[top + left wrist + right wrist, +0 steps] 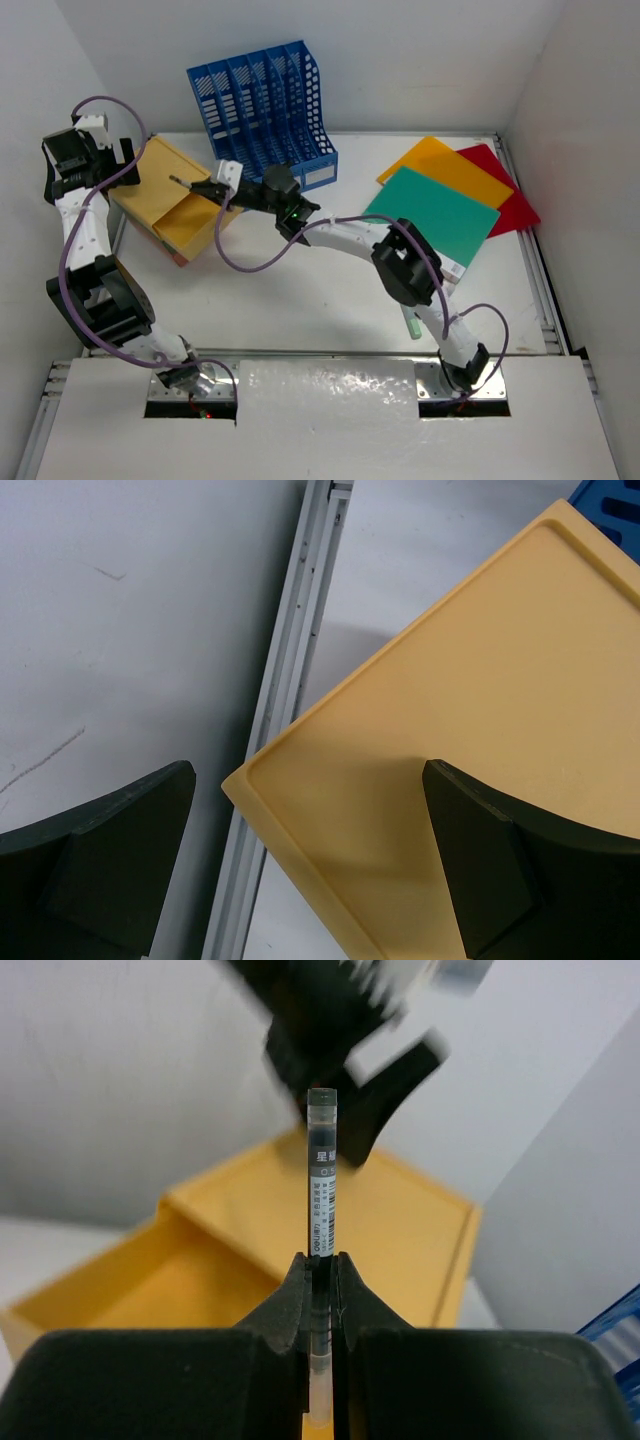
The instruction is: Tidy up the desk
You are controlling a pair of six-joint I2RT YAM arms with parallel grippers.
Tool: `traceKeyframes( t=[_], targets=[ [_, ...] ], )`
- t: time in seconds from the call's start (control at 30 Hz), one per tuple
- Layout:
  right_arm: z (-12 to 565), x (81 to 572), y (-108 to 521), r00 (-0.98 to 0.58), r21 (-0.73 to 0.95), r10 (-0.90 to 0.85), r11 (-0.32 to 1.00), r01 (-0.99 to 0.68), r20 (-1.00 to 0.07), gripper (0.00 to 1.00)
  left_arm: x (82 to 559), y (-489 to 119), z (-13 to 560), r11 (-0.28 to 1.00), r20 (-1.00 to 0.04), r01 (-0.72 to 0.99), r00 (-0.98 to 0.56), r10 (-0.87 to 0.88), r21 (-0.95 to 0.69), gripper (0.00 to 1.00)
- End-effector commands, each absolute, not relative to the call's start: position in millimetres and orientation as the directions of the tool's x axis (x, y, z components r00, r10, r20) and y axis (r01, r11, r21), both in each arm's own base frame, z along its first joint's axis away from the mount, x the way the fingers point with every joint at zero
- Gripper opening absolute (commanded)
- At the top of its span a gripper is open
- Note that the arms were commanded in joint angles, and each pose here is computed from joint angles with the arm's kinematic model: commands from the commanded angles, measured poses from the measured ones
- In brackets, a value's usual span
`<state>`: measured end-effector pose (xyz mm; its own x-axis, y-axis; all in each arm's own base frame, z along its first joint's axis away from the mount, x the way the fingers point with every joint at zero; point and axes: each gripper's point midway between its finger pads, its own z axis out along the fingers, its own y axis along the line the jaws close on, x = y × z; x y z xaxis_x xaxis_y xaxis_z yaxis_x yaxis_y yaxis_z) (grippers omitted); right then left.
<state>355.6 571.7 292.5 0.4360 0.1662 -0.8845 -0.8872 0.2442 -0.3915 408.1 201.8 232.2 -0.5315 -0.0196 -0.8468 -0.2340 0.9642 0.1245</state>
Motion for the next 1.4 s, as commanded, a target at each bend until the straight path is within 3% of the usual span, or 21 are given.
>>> traceKeyframes(
  t=[0.0,0.3,0.33,0.47,0.57,0.73,0.83,0.9,0.93,1.03,1.17,1.37],
  targets=[
    [315.5,341.6,579.6,0.548,-0.512,0.196,0.207,-0.834,-0.813,0.0,411.0,202.0,243.5,0.963,-0.852,-0.224,-0.524,0.01,0.15,0.98],
    [305.2,333.8,574.9,0.544,-0.513,0.16,0.2,-0.835,-0.824,0.0,412.7,202.8,235.4,0.964,-0.845,-0.228,-0.535,-0.006,0.138,0.97],
    [302.0,336.0,575.6,0.545,-0.512,0.149,0.209,-0.833,-0.825,0.04,412.6,202.9,234.0,0.964,-0.843,-0.23,-0.538,-0.009,0.137,0.97],
    [299.3,337.2,569.7,0.542,-0.499,0.153,0.247,-0.831,-0.826,0.46,412.0,203.8,231.6,0.962,-0.84,-0.234,-0.542,-0.011,0.139,0.97],
    [315.1,330.8,558.8,0.547,-0.484,0.205,0.287,-0.826,-0.812,0.55,411.2,205.1,232.2,0.96,-0.839,-0.239,-0.544,-0.008,0.145,0.97],
    [351.3,317.6,542.7,0.531,-0.439,0.283,0.329,-0.836,-0.799,0.55,411.6,206.6,234.1,0.958,-0.841,-0.243,-0.541,-0.005,0.151,0.97],
    [369.7,309.7,523.5,0.462,-0.324,0.322,0.4,-0.858,-0.827,0.48,412.5,207.4,235.0,0.957,-0.843,-0.245,-0.538,-0.003,0.153,0.97],
    [356.6,315.6,509.1,0.33,-0.149,0.325,0.473,-0.868,-0.887,0.35,412.6,207.6,235.2,0.957,-0.844,-0.248,-0.536,-0.005,0.152,0.97],
    [343.9,318.2,507.3,0.281,-0.106,0.306,0.483,-0.869,-0.91,0.19,412.5,207.9,234.9,0.956,-0.844,-0.249,-0.536,-0.005,0.152,0.97],
    [281.8,324.7,504.2,0.086,0.018,0.176,0.518,-0.855,-0.981,0.0,412.5,207.9,234.9,0.956,-0.844,-0.249,-0.536,-0.005,0.152,0.97],
    [220.3,322.3,504.1,-0.041,0.072,0.069,0.543,-0.837,-0.997,0.0,413.5,208.0,234.5,0.956,-0.843,-0.248,-0.537,-0.002,0.156,0.97],
    [185.3,328.7,505.7,-0.148,0.127,0.019,0.625,-0.77,-0.989,0.0,412.8,208.1,234.8,0.956,-0.844,-0.248,-0.536,-0.002,0.155,0.97]
  ],
)
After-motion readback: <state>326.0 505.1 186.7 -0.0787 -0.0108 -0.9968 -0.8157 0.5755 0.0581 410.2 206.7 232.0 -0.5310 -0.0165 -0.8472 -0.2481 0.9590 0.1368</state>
